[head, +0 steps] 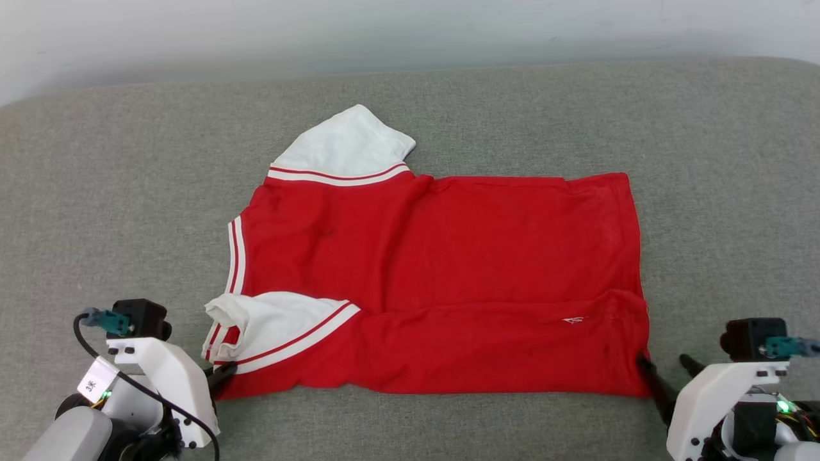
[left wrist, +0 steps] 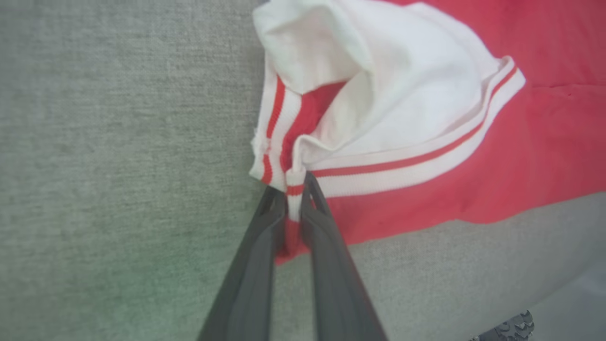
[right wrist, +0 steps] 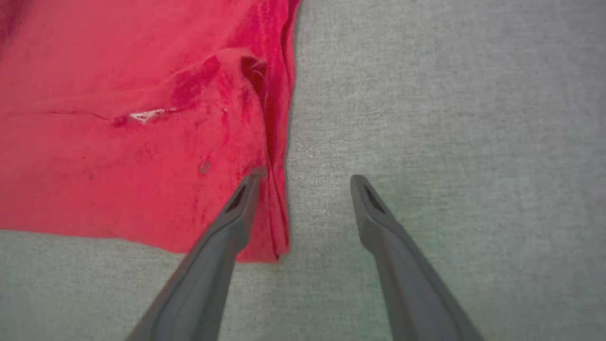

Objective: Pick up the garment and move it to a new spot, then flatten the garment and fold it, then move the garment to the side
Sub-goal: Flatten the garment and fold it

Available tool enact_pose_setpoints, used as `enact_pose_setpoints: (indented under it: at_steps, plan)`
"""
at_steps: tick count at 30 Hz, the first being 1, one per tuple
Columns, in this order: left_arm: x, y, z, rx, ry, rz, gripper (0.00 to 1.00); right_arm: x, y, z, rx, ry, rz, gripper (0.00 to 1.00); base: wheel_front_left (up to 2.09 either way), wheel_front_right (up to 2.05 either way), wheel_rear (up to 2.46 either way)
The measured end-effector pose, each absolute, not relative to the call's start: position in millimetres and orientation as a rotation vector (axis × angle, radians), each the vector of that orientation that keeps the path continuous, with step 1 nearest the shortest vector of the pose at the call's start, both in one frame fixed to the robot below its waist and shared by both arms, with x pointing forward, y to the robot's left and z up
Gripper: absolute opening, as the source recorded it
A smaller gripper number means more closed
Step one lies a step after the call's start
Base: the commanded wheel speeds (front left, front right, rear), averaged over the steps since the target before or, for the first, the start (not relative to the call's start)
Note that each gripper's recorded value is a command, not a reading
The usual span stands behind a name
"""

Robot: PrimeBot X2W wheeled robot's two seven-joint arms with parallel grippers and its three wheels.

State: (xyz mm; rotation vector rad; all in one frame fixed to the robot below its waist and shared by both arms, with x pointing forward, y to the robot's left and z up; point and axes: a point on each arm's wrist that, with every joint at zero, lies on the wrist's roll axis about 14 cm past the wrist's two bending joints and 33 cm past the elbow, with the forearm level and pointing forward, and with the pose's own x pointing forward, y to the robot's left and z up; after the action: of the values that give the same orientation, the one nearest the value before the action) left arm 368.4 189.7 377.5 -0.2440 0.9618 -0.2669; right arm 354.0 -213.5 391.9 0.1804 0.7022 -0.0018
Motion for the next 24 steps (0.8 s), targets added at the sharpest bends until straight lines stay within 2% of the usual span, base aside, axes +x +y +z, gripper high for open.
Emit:
enact_pose_setpoints:
  at_steps: [13,14,15,16,24]
  plan:
    - [374,180,396,-0.228,0.865,-0.296,0.00,359,-177,366,0.130,0.934,0.163,1.00,0.00,0.00,0.00]
    - [374,180,395,-0.230,0.865,-0.295,0.00,359,-175,364,0.136,0.945,0.169,0.49,0.00,0.00,0.00]
    - [374,180,395,-0.232,0.861,-0.293,0.00,359,-173,363,0.133,0.956,0.176,0.17,0.00,0.00,0.00]
    - [373,180,395,-0.234,0.859,-0.293,0.00,360,-172,362,0.134,0.958,0.183,0.00,0.00,0.00,0.00]
    - [374,178,404,-0.226,0.790,-0.293,0.00,361,-171,369,0.137,0.944,0.199,0.00,0.00,0.00,0.00]
